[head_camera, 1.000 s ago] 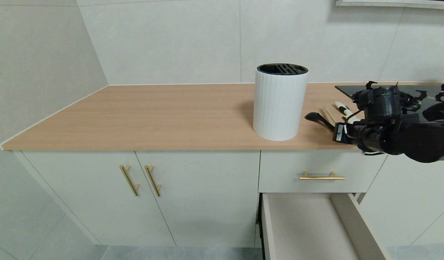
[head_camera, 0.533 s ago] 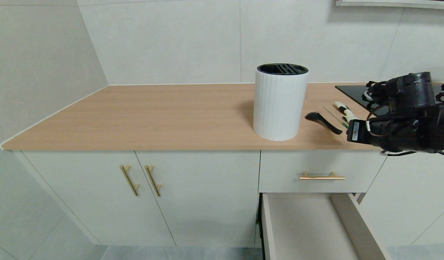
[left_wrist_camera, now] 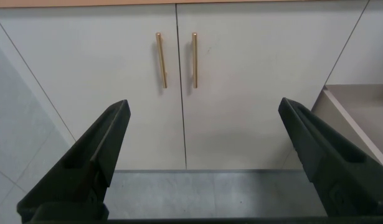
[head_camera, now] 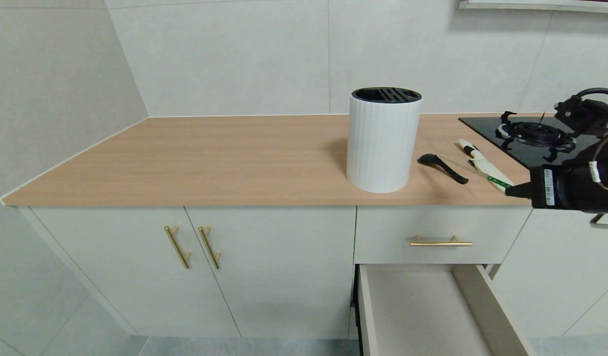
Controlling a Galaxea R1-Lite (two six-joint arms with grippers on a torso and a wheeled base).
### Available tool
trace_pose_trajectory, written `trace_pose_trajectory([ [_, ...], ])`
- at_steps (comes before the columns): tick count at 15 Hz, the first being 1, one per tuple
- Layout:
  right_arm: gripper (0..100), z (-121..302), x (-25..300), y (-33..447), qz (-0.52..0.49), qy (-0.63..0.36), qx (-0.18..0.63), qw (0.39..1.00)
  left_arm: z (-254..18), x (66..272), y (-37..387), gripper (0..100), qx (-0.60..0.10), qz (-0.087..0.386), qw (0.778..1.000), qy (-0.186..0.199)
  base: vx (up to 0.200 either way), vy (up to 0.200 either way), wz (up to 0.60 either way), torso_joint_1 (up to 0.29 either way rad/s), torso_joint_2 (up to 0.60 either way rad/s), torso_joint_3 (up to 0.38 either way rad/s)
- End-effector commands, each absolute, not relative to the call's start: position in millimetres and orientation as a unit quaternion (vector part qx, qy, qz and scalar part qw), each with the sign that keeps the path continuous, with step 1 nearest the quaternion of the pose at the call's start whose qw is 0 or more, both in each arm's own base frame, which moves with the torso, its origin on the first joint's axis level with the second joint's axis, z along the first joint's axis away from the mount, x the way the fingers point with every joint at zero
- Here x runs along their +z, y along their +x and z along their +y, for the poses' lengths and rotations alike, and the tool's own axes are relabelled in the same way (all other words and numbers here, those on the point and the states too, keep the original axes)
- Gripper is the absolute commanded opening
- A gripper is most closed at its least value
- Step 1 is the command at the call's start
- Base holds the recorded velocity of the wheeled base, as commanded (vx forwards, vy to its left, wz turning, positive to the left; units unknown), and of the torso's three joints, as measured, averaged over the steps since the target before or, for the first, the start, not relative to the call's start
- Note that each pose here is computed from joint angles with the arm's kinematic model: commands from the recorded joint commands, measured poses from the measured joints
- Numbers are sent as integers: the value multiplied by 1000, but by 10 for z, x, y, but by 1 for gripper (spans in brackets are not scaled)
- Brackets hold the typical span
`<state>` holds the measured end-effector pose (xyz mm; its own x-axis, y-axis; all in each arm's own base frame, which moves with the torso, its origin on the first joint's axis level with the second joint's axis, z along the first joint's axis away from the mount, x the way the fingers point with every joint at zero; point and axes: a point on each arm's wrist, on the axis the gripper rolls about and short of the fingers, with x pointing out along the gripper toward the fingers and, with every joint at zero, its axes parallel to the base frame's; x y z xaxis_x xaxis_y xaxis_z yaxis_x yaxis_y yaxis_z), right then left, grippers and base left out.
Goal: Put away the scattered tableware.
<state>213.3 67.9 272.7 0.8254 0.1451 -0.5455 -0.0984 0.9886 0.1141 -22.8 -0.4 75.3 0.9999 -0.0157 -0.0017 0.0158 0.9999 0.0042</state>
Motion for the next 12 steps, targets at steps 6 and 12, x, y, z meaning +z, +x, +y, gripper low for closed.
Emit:
trace_pose_trajectory([
  [6,0,534,3099,1316,367,20,159,916,-5,753,-228,100,-8,1,1000,2,0,0,0,0,0,0],
  [12,0,564,2808,1292,402,39,226,886,-5,753,-228,100,-8,1,1000,2,0,0,0,0,0,0],
])
